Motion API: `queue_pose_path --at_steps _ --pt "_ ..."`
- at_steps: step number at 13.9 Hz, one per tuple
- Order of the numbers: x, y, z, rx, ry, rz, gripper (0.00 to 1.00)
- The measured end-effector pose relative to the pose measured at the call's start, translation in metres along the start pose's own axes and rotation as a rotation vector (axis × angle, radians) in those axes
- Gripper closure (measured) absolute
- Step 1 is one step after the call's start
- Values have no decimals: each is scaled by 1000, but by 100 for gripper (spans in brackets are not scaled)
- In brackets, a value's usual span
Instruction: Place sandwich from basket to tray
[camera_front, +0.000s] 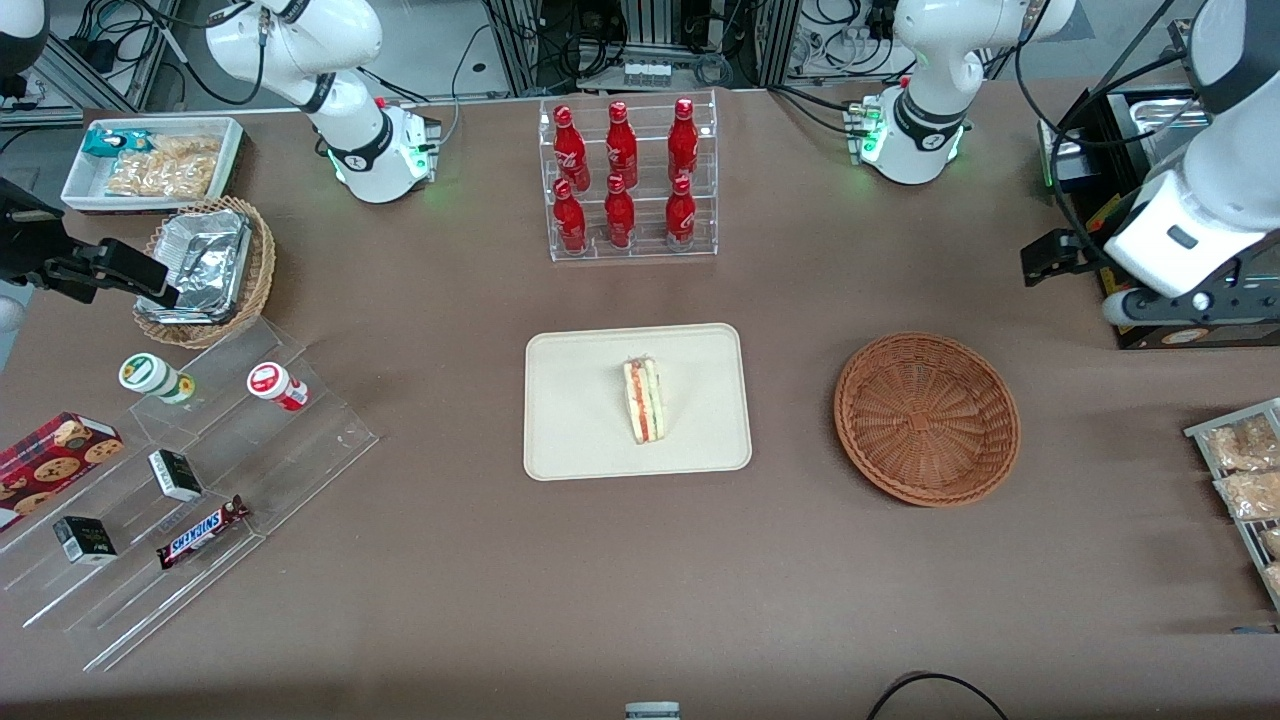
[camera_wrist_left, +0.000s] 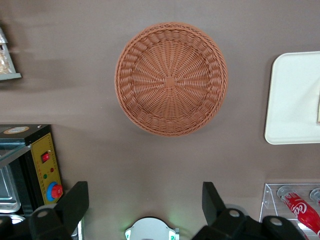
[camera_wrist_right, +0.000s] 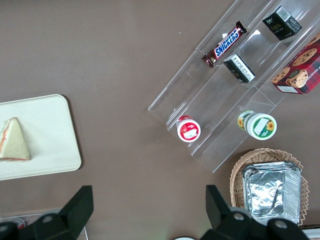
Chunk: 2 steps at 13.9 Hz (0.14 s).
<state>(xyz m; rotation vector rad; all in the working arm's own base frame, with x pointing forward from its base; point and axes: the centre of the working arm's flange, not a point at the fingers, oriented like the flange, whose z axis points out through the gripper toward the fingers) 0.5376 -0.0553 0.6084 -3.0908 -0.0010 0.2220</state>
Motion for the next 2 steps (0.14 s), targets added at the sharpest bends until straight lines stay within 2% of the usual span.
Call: queue_pose_path --at_steps 2 --pt "-5 -15 -8 -3 17 -27 0"
